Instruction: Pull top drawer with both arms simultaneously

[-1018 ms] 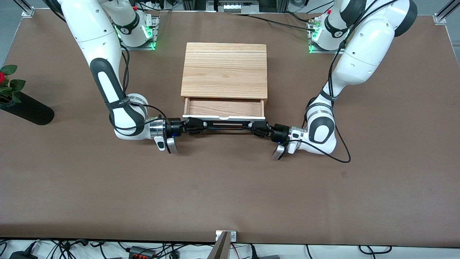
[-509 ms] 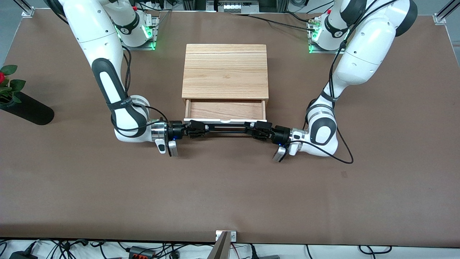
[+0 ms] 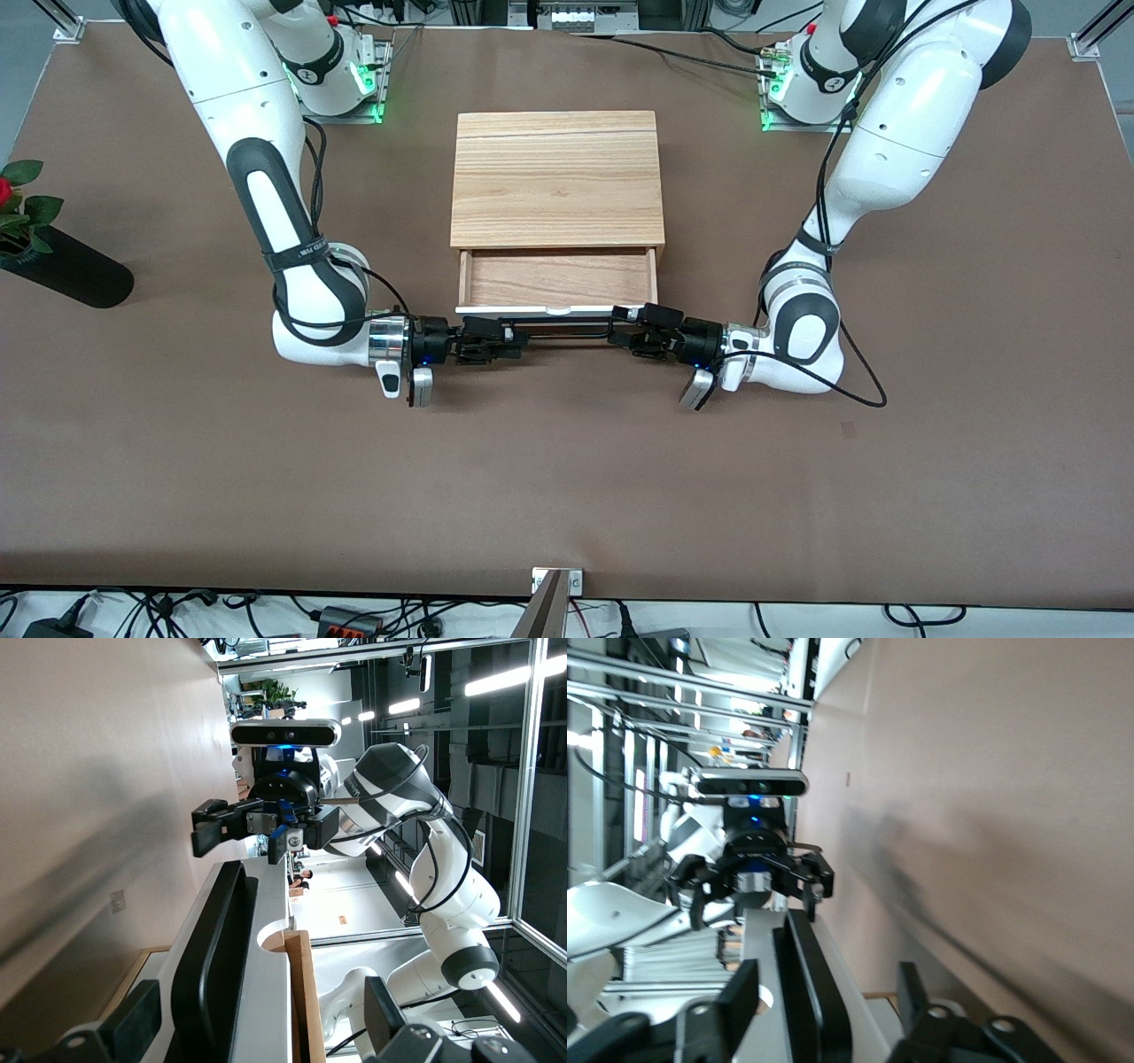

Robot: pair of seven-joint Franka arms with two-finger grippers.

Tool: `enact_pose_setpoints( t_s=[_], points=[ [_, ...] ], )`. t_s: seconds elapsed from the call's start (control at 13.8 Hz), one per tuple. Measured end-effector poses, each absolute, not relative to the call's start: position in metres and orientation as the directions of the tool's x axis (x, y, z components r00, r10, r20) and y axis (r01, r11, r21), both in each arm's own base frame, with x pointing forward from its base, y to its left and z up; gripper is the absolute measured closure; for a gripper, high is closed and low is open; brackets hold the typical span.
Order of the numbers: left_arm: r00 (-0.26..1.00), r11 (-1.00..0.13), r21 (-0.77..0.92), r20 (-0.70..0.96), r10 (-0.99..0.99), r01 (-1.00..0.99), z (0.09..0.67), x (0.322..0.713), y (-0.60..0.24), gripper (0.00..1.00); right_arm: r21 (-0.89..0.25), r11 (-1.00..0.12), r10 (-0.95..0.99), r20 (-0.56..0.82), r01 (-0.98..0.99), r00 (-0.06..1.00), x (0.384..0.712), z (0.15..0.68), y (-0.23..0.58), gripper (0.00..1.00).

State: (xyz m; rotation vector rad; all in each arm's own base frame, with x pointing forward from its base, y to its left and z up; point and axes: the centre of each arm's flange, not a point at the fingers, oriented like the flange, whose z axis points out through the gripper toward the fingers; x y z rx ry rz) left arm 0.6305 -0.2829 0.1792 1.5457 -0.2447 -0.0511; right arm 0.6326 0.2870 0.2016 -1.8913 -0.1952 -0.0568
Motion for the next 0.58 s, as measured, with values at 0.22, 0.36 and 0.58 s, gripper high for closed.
enact_pose_setpoints(
  t_s=[0.22, 0.36, 0.58],
  points=[
    [0.971, 0.019, 0.989, 0.146, -0.188, -0.146, 0.184, 0.637, -0.278, 0.0, -0.88, -0.408, 0.179, 0.183, 0.243, 0.967, 0.643, 0.216, 0.275, 0.0],
    [0.95, -0.036, 0.976, 0.202, -0.239, -0.216, 0.201, 0.654, -0.267, 0.0, -0.818, -0.499, 0.246, 0.182, 0.285, 0.952, 0.655, 0.24, 0.265, 0.0],
    [0.924, -0.126, 0.954, 0.224, -0.309, -0.273, 0.236, 0.679, -0.255, 0.0, -0.652, -0.672, 0.347, 0.14, 0.35, 0.927, 0.674, 0.289, 0.257, 0.0]
  ],
)
